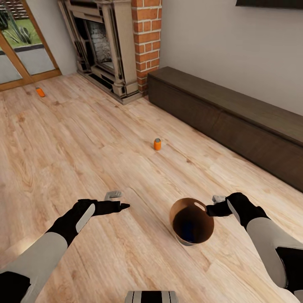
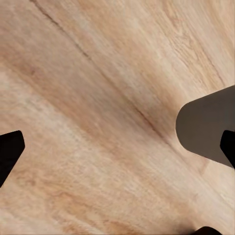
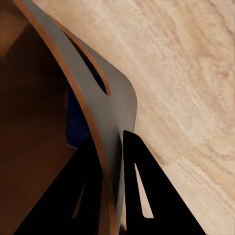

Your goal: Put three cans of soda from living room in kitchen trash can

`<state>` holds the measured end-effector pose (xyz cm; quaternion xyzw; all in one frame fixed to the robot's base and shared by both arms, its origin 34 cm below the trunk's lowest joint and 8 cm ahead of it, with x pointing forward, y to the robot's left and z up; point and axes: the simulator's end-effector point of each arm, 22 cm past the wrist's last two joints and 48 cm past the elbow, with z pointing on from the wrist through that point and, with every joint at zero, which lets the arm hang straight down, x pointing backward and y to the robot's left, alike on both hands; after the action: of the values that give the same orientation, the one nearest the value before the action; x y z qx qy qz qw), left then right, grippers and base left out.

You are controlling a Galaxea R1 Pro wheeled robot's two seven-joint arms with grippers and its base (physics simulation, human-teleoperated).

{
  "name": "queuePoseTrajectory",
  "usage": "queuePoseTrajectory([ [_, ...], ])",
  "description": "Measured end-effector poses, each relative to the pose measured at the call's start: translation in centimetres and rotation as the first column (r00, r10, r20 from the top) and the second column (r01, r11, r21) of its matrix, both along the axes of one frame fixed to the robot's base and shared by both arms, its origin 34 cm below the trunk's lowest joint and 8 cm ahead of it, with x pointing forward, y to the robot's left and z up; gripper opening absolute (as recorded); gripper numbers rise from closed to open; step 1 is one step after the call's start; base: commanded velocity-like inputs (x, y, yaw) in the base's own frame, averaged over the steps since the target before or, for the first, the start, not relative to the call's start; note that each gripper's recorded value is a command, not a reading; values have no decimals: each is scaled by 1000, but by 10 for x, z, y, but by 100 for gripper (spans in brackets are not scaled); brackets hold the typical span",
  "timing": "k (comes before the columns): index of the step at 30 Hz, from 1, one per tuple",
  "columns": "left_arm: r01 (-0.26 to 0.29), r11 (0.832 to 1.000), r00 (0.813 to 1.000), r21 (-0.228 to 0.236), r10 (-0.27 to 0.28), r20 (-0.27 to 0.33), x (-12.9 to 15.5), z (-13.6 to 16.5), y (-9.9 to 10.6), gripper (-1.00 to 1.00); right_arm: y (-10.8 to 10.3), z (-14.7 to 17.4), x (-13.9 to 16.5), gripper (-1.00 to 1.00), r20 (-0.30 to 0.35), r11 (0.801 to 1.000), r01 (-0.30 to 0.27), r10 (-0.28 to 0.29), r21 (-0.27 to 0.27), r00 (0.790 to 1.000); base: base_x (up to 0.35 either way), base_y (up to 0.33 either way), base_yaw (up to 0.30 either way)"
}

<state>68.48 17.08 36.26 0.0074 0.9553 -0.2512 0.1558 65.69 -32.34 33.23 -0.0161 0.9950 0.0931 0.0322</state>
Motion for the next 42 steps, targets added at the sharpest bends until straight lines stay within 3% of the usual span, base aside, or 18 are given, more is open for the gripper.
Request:
queuePoseTrajectory([
  [16, 1, 1000, 1000, 1, -1, -1, -1, 0, 0, 100, -6, 2, 2, -100, 5, 1000, 4, -4, -9, 1000, 302, 165, -235],
  [21, 2, 1000, 1000, 0, -2, -1, -1, 0, -1, 100, -8, 9, 14, -100, 33, 1000, 2, -2, -14, 999, 302, 163, -252],
  [35, -1, 1000, 1000, 3, 1, 0, 0, -1, 2, 100, -17, 11, 12, -100, 20, 1000, 8, -7, -25, 1000, 303, 160, -252],
  [42, -6, 1000, 1000, 14, 5, 9, 2, -1, 9, 100, -23, 16, 11, -100, 19, 1000, 18, -19, 12, 1000, 307, 148, -244],
])
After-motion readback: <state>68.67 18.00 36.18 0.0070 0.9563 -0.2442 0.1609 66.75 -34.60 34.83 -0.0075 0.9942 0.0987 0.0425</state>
